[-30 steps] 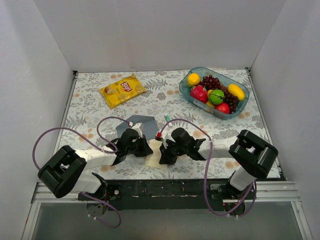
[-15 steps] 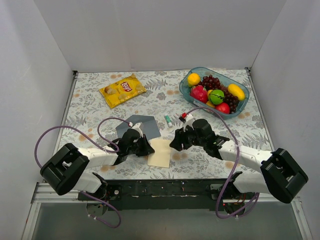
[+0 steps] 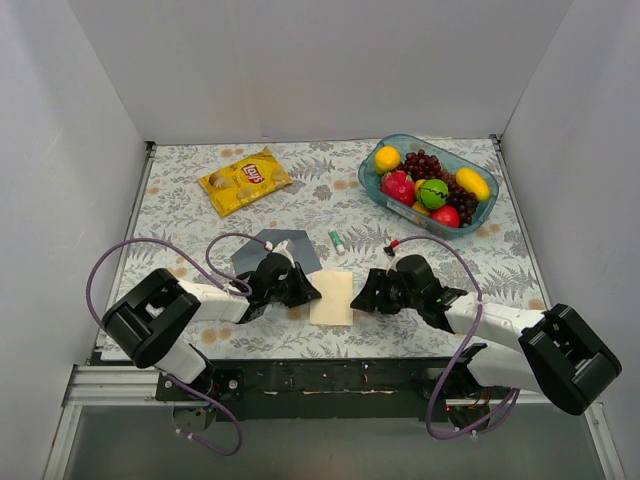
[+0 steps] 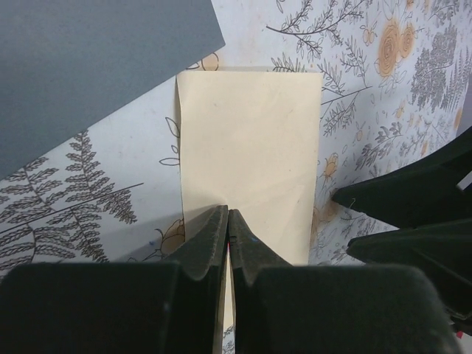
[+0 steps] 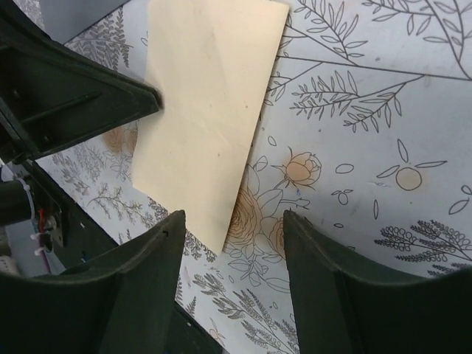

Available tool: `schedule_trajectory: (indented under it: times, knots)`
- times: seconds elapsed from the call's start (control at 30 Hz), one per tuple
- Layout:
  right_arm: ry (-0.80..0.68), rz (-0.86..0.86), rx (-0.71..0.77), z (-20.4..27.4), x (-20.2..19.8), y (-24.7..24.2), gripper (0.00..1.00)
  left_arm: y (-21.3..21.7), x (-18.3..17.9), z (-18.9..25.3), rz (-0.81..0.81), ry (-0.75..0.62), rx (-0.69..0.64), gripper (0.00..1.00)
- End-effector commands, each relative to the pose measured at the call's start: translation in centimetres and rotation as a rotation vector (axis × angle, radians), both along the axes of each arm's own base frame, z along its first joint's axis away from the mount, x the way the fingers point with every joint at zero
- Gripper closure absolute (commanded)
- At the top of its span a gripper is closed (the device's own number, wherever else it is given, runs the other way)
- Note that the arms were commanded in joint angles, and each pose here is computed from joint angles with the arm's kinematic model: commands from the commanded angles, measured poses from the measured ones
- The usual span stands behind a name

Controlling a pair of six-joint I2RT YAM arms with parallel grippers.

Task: Place the letter into the envelope and seal it
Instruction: Fold the letter at the center of the board, then pick up the letter from the center of the board.

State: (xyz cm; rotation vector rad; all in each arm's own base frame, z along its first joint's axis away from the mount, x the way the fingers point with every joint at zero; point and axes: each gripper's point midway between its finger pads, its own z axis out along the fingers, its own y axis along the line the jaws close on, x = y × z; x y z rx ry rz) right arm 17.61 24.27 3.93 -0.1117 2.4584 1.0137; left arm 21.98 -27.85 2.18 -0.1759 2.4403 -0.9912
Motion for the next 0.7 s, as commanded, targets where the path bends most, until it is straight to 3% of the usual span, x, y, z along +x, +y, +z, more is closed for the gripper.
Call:
schedule_trajectory:
  times: [0.0,0.67]
  knots:
    - [0.037,-0.058,0.097,1.1,0.2,0.5,0.37,1.2,-0.9,-2.7,0.038,0.079,0.077,1.0]
    - [0.228,-0.148,0.18,-1.3,0.7,0.9,0.39,-0.2,-0.8,-2.3,0.003,0.073,0.062,1.0]
